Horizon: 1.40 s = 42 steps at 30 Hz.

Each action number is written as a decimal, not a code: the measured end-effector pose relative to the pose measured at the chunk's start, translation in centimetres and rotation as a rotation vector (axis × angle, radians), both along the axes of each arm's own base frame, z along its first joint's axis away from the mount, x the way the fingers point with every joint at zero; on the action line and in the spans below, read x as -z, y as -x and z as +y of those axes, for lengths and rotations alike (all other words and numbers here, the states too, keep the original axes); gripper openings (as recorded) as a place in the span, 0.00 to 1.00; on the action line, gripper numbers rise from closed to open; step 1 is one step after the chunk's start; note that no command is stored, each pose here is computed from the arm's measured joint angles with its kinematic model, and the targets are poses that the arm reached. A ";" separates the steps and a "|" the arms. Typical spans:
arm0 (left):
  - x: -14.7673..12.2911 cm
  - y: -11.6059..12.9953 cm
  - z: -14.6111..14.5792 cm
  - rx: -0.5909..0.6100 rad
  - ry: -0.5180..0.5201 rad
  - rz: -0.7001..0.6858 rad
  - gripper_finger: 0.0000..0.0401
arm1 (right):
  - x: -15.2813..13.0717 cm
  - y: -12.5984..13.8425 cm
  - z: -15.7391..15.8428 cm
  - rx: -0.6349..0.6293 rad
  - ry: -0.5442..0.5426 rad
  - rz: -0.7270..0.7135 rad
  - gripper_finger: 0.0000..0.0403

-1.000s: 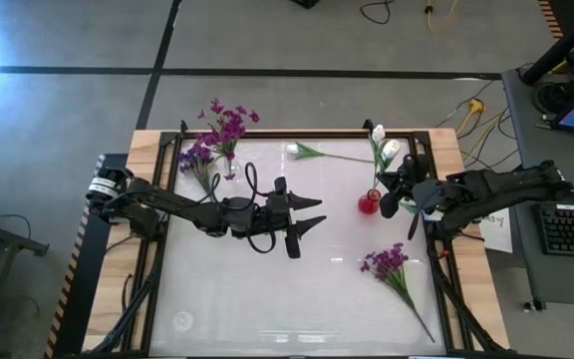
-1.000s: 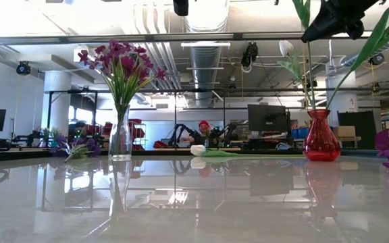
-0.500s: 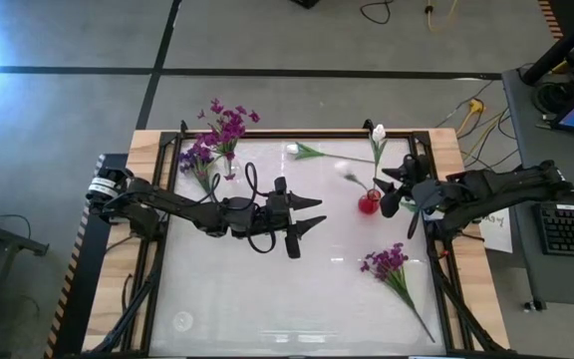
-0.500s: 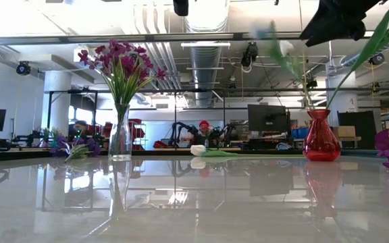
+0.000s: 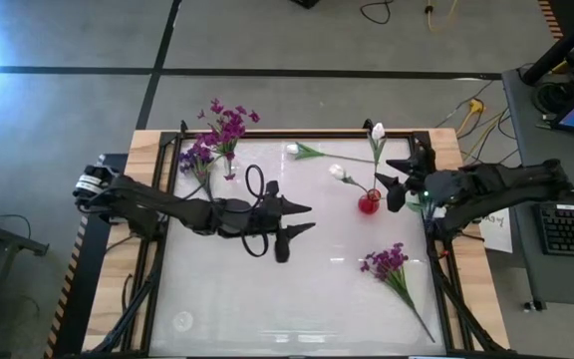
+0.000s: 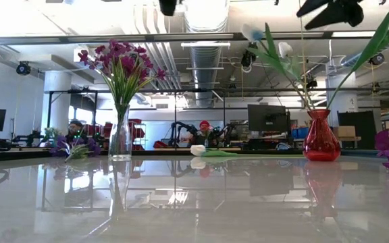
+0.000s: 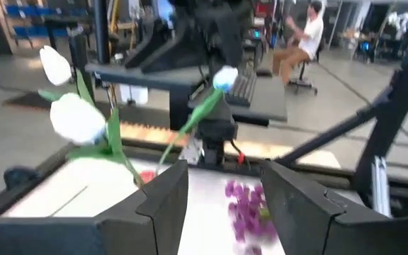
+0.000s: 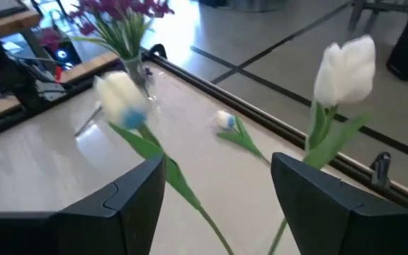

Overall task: Sort flowers into vase by color
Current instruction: Put the violet flower into the transparent vase

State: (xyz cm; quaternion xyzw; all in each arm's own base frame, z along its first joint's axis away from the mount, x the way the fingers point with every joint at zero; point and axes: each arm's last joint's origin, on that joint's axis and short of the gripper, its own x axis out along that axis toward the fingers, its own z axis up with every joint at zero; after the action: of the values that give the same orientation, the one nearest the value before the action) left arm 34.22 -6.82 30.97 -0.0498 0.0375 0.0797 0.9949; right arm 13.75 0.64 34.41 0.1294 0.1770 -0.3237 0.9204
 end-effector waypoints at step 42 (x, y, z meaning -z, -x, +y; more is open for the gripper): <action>5.3 11.0 -1.1 -0.566 0.356 0.847 0.42 | -8.1 -0.8 0.8 -0.152 -0.198 0.297 0.58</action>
State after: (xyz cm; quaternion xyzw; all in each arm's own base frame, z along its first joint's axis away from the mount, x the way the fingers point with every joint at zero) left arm 23.25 -7.95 25.68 -0.1891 0.4337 0.3500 0.8085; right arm 14.58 1.48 42.52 0.1564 0.3512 -0.2496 0.8888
